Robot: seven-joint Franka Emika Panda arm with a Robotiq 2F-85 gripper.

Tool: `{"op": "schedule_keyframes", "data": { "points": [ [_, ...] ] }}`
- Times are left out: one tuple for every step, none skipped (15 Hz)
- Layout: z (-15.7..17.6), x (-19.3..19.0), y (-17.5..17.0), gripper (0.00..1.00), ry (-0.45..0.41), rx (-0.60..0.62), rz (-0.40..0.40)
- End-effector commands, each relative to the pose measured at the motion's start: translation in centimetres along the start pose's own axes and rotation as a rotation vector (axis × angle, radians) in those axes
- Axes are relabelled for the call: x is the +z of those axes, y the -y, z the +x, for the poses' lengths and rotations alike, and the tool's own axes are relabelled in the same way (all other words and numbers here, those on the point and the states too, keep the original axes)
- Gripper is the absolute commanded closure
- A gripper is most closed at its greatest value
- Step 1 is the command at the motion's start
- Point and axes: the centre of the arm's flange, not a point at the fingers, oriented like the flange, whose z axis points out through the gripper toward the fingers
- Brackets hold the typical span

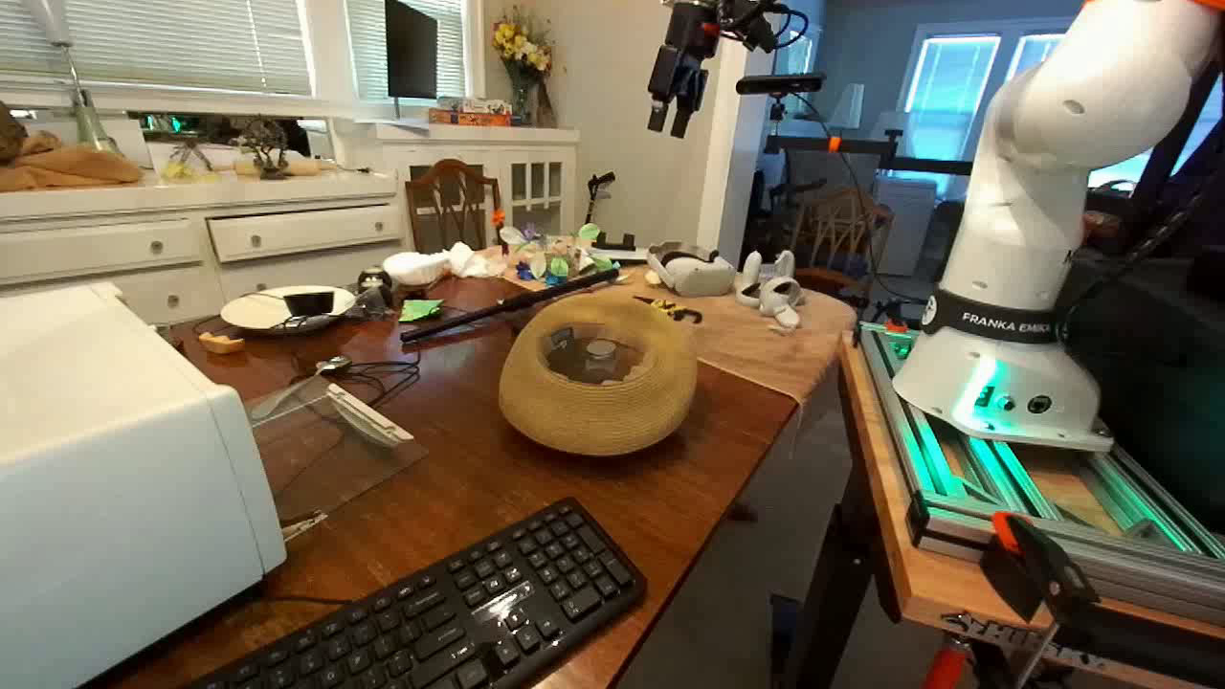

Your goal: Put the glass jar from the hat in the toaster oven.

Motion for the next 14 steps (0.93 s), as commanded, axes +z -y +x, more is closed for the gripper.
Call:
{"op": "schedule_keyframes", "data": {
  "points": [
    [0.0,0.0,0.0,0.0,0.0,0.0,0.0],
    [0.0,0.0,0.0,0.0,0.0,0.0,0.0],
    [0.0,0.0,0.0,0.0,0.0,0.0,0.0],
    [0.0,0.0,0.0,0.0,0.0,0.0,0.0],
    [0.0,0.0,0.0,0.0,0.0,0.0,0.0],
    [0.0,0.0,0.0,0.0,0.0,0.0,0.0],
    [0.0,0.0,0.0,0.0,0.0,0.0,0.0],
    [0.0,0.0,0.0,0.0,0.0,0.0,0.0],
    [0.0,0.0,0.0,0.0,0.0,0.0,0.0],
    [0.0,0.0,0.0,0.0,0.0,0.0,0.0],
    [0.0,0.0,0.0,0.0,0.0,0.0,0.0],
    [0.0,0.0,0.0,0.0,0.0,0.0,0.0],
    [0.0,0.0,0.0,0.0,0.0,0.0,0.0],
    [-0.1,1.0,0.6,0.0,0.031,-0.02,-0.005]
  ]
}}
